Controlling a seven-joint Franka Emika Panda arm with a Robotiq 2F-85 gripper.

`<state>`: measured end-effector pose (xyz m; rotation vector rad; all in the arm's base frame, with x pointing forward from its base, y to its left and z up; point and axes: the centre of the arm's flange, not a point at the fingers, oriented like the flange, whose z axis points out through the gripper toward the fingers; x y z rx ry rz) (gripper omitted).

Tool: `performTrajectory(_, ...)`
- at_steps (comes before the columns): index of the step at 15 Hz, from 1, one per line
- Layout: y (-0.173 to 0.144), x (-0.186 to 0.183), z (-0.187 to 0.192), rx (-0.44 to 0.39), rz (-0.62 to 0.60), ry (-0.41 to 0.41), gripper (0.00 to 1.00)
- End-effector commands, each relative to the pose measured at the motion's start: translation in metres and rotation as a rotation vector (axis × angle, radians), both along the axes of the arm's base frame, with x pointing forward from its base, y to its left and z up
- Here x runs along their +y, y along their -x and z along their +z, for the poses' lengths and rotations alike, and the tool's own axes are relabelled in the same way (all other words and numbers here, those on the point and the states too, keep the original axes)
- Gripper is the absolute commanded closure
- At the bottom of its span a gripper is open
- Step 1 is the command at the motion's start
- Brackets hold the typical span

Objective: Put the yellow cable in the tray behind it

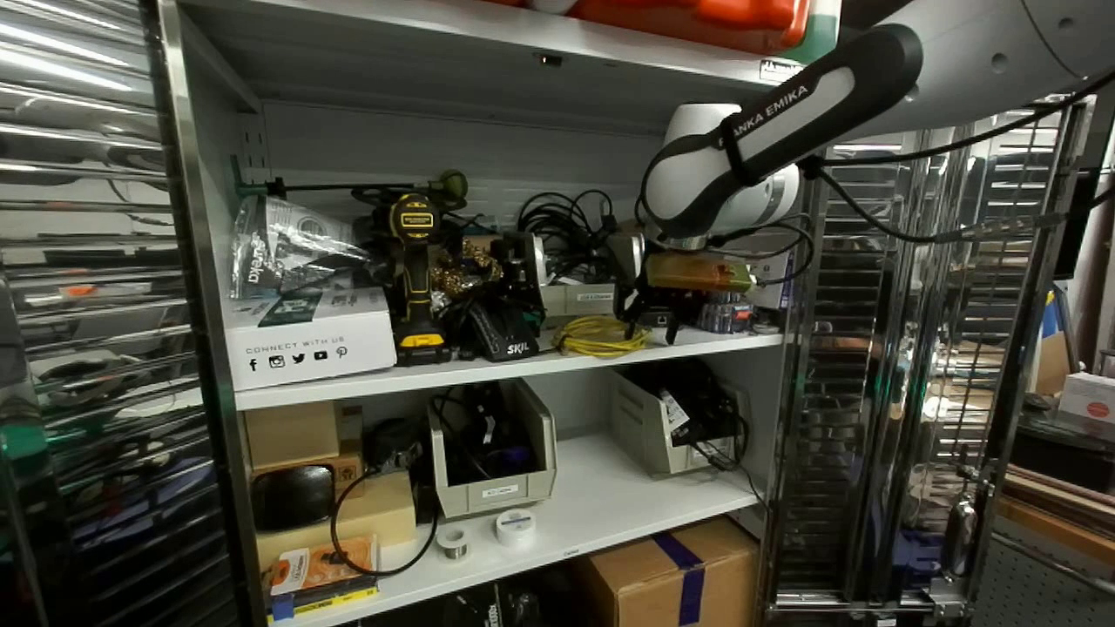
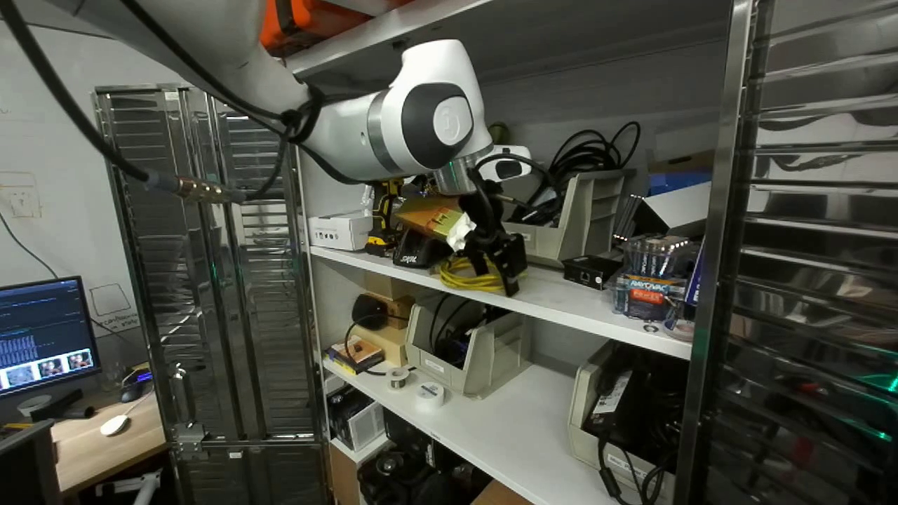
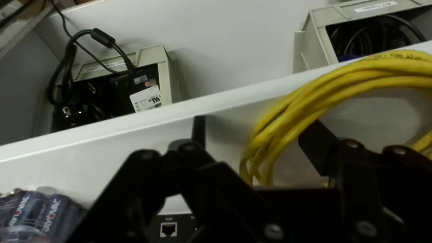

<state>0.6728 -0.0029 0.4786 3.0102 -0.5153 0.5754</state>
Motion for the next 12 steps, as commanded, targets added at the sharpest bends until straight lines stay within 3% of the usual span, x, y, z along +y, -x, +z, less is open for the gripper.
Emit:
performTrajectory(1,-0.014,0.005,0.002,0.099,-0.012,0.067,0.58)
performTrajectory(5,-0.006,0.01,0.009,0.122,-0.003,0.08,0.88)
performTrajectory(8,0.008,0.007,0.011,0.115,-0.012,0.069,0.92)
performTrajectory(12,0.038,0.0,0.017,0.023,-0.033,0.069,0.89)
